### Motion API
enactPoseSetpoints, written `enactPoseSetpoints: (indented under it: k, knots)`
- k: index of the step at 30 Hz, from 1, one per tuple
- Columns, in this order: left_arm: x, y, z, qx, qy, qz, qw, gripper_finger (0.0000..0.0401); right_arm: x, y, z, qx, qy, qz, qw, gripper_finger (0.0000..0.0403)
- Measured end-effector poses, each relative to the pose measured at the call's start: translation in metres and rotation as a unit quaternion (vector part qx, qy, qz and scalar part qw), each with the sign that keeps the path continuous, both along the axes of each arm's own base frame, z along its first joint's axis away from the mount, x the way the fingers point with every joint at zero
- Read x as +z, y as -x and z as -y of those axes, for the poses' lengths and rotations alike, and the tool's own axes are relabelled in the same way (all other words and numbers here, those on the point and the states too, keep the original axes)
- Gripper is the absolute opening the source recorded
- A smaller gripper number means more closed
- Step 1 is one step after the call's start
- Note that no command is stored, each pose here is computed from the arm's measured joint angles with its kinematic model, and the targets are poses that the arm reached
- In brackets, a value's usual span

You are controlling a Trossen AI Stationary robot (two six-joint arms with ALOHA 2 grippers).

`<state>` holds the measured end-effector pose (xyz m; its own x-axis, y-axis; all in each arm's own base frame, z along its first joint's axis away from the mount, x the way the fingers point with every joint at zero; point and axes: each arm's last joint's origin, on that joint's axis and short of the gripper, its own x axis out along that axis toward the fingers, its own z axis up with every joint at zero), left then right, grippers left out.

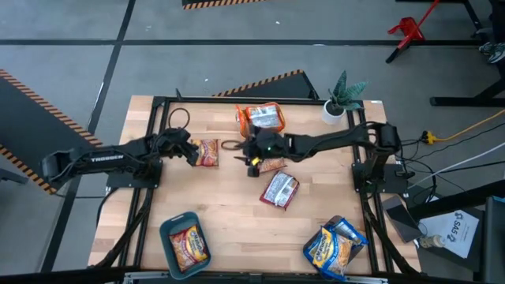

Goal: Sort Maruchan noodles
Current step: Put the red noodle pack into the blue bin

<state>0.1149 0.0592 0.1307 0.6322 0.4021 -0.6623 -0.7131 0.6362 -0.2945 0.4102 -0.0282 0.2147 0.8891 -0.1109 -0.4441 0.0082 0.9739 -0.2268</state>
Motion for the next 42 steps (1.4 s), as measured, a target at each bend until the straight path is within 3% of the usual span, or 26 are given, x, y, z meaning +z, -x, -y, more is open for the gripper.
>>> enactPoseSetpoints:
  k: [4, 11, 18, 22, 29, 36, 42]
  knots:
    - [-0.015, 0.007, 0.0, 0.024, 0.027, 0.004, 0.999, 0.0, -0.011, -0.003, -0.006, 0.019, 0.041, -0.02, 0.999, 0.017]
    - [-0.019, 0.007, 0.0, 0.023, 0.045, 0.021, 0.998, 0.0, -0.014, -0.024, -0.008, 0.052, 0.062, -0.02, 0.996, 0.0172]
    - [-0.022, 0.005, 0.002, 0.041, 0.106, 0.037, 0.993, 0.0, -0.014, -0.048, -0.007, 0.064, 0.077, -0.11, 0.989, 0.0233]
    - [-0.023, 0.002, 0.004, 0.047, 0.123, 0.051, 0.99, 0.0, -0.008, -0.051, -0.004, 0.015, 0.048, -0.135, 0.99, 0.0255]
    - [-0.024, -0.006, 0.011, 0.072, 0.153, 0.074, 0.983, 0.0, 0.008, -0.042, 0.009, -0.023, -0.036, -0.16, 0.986, 0.0235]
    - [-0.027, -0.024, 0.023, 0.052, 0.181, 0.115, 0.975, 0.0, 0.01, -0.036, 0.008, -0.014, -0.083, -0.186, 0.979, 0.0219]
    - [-0.022, -0.05, 0.038, -0.013, 0.194, 0.122, 0.973, 0.0, 0.021, -0.029, 0.008, -0.015, -0.107, -0.188, 0.976, 0.0218]
